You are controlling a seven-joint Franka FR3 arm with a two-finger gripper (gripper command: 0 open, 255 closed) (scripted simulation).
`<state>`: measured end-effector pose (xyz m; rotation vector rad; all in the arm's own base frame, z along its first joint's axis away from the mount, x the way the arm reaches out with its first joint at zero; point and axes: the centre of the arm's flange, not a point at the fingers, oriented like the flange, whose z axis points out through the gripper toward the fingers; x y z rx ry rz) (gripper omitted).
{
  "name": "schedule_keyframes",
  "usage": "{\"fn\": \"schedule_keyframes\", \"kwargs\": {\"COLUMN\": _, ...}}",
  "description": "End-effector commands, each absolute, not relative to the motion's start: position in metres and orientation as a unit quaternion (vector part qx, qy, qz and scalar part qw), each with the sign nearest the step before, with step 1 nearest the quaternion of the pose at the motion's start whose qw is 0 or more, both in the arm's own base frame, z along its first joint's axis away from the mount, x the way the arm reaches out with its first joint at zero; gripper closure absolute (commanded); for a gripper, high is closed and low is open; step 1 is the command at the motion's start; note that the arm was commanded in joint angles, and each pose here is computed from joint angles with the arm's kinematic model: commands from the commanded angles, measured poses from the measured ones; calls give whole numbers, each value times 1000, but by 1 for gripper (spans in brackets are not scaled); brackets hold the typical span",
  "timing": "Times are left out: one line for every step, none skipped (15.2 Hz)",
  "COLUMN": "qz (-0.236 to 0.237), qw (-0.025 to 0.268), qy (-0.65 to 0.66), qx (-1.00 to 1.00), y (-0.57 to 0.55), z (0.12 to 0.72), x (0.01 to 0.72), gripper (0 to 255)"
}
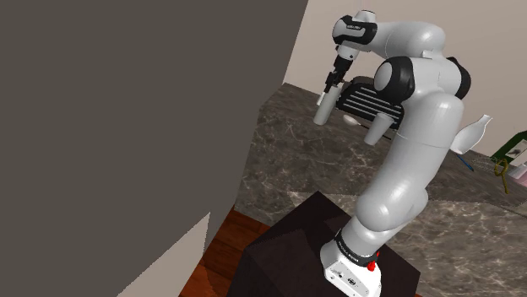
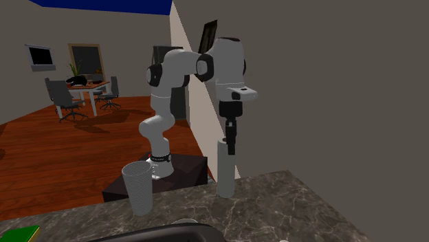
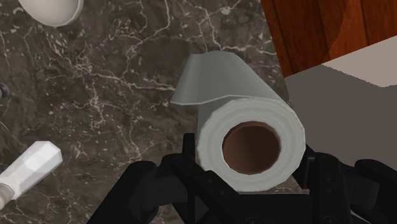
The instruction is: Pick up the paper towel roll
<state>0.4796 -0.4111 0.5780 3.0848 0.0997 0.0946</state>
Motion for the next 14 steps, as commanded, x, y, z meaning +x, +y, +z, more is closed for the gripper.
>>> {"fn": "schedule_keyframes", "kwargs": {"qz": 29, "qw": 27, "qy": 31, "qx": 999, "y": -411, "z": 577, "x": 480, "gripper": 255}}
{"fn": "schedule_keyframes", "kwargs": {"qz": 29, "qw": 27, "qy": 31, "qx": 999, "y": -411, "z": 582, "x": 480, "gripper": 255}}
{"fn": "schedule_keyframes", "kwargs": {"qz": 29, "qw": 27, "qy": 31, "qx": 999, "y": -411, "z": 588, "x": 480, "gripper": 255}}
{"fn": "schedule_keyframes", "kwargs": {"qz": 29, "qw": 27, "qy": 31, "qx": 999, "y": -411, "z": 593, "x": 480, "gripper": 255}}
{"fn": "schedule_keyframes", "kwargs": {"qz": 29, "qw": 27, "qy": 31, "qx": 999, "y": -411, "z": 598, "x": 480, "gripper": 255}}
{"fn": "schedule_keyframes", "kwargs": {"qz": 29, "qw": 27, "qy": 31, "qx": 999, "y": -411, "z": 603, "x": 480, "gripper": 255}}
{"fn": "schedule_keyframes", "kwargs": {"qz": 29, "qw": 27, "qy": 31, "qx": 999, "y": -411, "z": 609, "x": 480, "gripper": 255}}
{"fn": "schedule_keyframes", "kwargs": {"qz": 29, "qw": 27, "qy": 31, "qx": 999, "y": -411, "z": 614, "x": 480, "gripper": 255}}
{"fn": "schedule_keyframes", "kwargs": {"qz": 29, "qw": 27, "qy": 31, "qx": 999, "y": -411, "z": 619, "x": 480, "gripper": 255}}
{"fn": "schedule_keyframes", "kwargs": {"qz": 29, "qw": 27, "qy": 31, "qx": 999, "y": -411, "z": 625, "x": 480, "gripper": 255}}
{"fn": "schedule_keyframes", "kwargs": {"qz": 29, "qw": 27, "qy": 31, "qx": 999, "y": -411, "z": 630, "x": 480, "gripper": 255}}
{"fn": "schedule_keyframes", "kwargs": {"qz": 29, "qw": 27, "qy": 31, "qx": 999, "y": -411, "z": 635, "x": 480, "gripper": 255}}
{"fn": "schedule_keyframes", "kwargs": {"qz": 29, "qw": 27, "qy": 31, "qx": 999, "y": -411, "z": 640, "x": 480, "gripper": 255}}
{"fn": "schedule_keyframes", "kwargs": {"qz": 29, "qw": 27, "qy": 31, "qx": 999, "y": -411, "z": 646, "x": 480, "gripper": 255}}
